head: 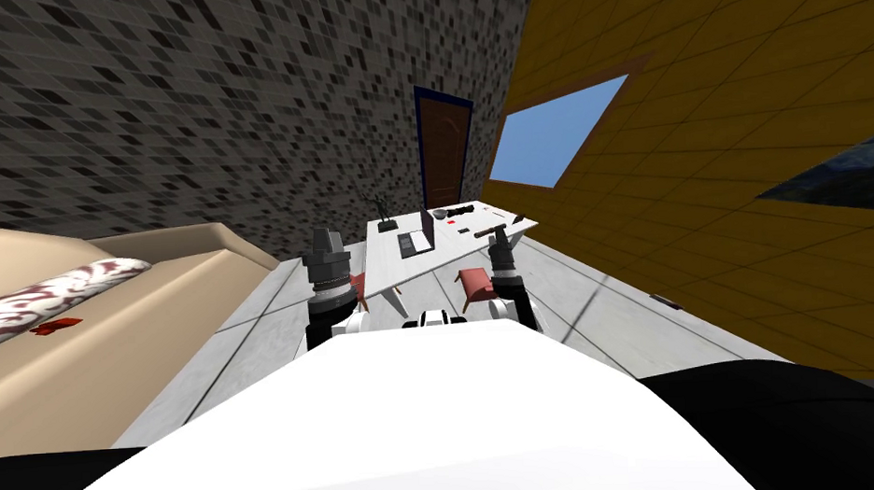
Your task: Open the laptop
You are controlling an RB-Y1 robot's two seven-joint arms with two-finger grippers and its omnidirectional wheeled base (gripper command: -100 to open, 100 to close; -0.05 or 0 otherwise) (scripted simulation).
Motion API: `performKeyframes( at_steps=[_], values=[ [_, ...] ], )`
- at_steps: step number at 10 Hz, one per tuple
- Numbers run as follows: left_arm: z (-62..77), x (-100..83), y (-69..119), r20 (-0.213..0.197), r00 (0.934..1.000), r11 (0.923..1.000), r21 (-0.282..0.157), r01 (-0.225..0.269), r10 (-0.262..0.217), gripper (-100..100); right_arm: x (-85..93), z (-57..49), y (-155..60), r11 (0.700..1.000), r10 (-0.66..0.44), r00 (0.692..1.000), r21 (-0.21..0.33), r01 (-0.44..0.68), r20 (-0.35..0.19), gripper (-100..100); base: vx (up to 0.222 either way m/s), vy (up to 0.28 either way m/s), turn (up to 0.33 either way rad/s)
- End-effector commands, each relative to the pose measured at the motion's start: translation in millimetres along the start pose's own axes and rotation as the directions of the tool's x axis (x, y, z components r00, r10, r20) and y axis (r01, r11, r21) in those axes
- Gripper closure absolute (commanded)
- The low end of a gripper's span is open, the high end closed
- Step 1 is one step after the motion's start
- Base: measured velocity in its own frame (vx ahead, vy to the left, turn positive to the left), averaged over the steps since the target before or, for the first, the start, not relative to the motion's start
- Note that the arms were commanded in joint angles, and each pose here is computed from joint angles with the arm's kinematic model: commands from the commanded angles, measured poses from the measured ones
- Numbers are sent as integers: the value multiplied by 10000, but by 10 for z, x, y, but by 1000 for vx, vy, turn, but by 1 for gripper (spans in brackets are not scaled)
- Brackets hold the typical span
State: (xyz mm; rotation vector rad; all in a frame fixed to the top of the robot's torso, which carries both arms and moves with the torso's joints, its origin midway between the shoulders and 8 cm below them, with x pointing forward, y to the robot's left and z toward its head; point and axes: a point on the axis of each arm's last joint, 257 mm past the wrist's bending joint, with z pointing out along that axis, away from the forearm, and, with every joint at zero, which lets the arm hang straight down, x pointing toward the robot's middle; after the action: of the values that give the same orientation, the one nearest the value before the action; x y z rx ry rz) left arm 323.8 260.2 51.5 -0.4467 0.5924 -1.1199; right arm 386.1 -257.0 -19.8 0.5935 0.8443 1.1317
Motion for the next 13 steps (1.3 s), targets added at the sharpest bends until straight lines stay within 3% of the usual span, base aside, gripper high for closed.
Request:
performKeyframes(
  at_steps=[1, 7, 13],
  values=[
    [0, 0, 0, 0, 10000, 10000, 0, 0, 0, 0, -17, 48, -9, 9930, -1144, 9933, -314, 1138, -153, -100, -14, -9, 17],
    [0, 0, 0, 0, 10000, 10000, 0, 0, 0, 0, -71, 159, -46, 9351, -3437, 9390, -958, 3413, -98, -100, -17, -8, 21],
    [0, 0, 0, 0, 10000, 10000, 0, 0, 0, 0, -143, 298, -100, 8068, -5730, 8188, -1510, 5712, 352, -100, -19, -5, 24]
  ],
)
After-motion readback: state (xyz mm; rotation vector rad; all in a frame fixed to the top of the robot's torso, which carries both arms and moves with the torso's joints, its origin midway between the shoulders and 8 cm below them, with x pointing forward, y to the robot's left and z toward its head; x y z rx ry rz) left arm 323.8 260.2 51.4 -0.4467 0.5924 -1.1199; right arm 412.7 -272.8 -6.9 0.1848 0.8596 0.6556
